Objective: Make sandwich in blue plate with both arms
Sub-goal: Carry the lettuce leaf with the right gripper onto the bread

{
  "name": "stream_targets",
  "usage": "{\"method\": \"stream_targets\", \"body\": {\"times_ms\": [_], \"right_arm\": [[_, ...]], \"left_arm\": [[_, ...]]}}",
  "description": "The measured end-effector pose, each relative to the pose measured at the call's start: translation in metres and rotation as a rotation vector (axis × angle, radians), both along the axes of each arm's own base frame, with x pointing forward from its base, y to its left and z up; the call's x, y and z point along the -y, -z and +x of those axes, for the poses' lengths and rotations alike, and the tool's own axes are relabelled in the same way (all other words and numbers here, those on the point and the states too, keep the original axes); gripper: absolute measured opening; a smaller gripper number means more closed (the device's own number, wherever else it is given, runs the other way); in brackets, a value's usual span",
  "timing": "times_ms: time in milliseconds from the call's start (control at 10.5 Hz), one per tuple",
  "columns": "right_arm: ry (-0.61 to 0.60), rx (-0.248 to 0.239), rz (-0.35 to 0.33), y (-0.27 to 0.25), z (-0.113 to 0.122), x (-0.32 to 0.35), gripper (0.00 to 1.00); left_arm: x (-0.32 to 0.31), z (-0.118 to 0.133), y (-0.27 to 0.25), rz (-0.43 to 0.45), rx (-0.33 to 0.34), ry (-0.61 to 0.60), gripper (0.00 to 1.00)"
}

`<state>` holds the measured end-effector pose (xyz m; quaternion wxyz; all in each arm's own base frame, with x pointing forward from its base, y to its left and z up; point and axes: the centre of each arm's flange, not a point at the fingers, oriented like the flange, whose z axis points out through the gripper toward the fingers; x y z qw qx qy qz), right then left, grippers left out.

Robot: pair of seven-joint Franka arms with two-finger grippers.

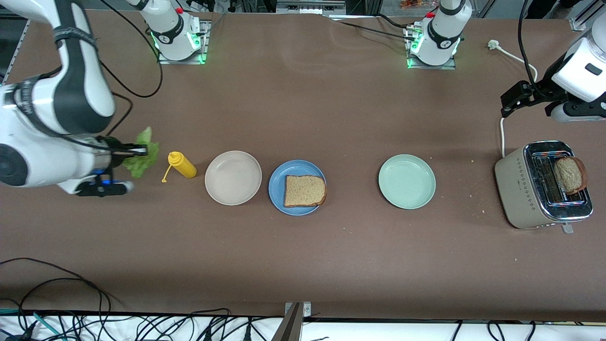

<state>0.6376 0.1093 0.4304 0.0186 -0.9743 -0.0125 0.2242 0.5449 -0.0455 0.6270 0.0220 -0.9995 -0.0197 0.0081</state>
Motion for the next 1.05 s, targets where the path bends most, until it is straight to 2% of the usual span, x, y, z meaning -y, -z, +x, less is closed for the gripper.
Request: {"method": "stream_targets", "body": {"times_ms": [190,380,665,1045], "right_arm": [[0.033,0.004,-0.02,0.015,-0.013,-0.091,0.1],[0.02,0.039,-0.014,0.032,-0.026,-0.164,0.1],[-0.025,0.151,0.058,0.073,-0.035,-0.248,0.1],[-0.081,0.277,0.175,0.137,-0.044,-0.322,0.1]], "left_arm": [[0.001,0.0,0.0,0.0,-0.001,0.002,1.0],[0.002,0.0,0.0,0.0,-0.001,0.003,1.0],[0.001,0.0,0.001,0.001,-0.003,0.001,1.0],[0.001,0.0,0.001,0.001,-0.004,0.001,1.0]]}}
